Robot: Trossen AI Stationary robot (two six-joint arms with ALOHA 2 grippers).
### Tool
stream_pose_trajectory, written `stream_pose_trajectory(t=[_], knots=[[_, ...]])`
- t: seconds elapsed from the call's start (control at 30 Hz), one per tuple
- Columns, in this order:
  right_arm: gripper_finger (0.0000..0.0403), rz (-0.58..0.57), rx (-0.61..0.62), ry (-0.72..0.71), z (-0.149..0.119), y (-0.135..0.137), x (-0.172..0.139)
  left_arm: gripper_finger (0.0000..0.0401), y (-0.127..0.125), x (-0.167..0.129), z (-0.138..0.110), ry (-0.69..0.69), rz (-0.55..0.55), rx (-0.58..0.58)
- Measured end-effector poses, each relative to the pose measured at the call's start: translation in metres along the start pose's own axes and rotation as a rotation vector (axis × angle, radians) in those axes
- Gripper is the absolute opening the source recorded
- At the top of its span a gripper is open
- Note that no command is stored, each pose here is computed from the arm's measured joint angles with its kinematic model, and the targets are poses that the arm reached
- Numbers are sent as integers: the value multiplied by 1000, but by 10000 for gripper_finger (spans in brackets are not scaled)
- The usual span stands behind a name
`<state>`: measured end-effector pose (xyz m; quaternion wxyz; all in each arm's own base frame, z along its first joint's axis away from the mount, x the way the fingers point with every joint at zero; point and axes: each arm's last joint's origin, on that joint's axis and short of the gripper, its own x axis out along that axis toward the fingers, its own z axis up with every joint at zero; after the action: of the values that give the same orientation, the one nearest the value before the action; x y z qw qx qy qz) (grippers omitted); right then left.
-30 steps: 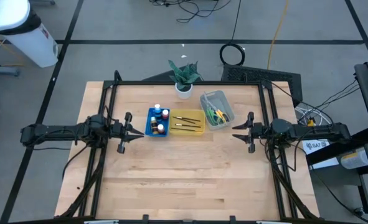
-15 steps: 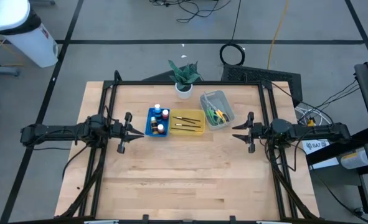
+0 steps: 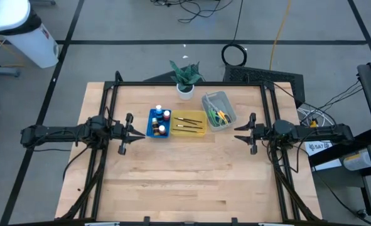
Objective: Pick & Place Paint Supplies
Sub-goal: Return to home position
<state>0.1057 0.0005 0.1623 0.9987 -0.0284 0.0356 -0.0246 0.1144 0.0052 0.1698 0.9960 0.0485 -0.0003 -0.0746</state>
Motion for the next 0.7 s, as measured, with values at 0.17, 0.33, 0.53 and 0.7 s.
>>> stream_pose_trajectory(t=[0.17,0.33,0.53,0.7], knots=[[137,0,0,0,0,0,0,47,0,0,0,0,0,0],[135,0,0,0,0,0,0,47,0,0,0,0,0,0],[135,0,0,0,0,0,0,47,0,0,0,0,0,0],[133,0,0,0,0,0,0,47,0,0,0,-1,0,0]])
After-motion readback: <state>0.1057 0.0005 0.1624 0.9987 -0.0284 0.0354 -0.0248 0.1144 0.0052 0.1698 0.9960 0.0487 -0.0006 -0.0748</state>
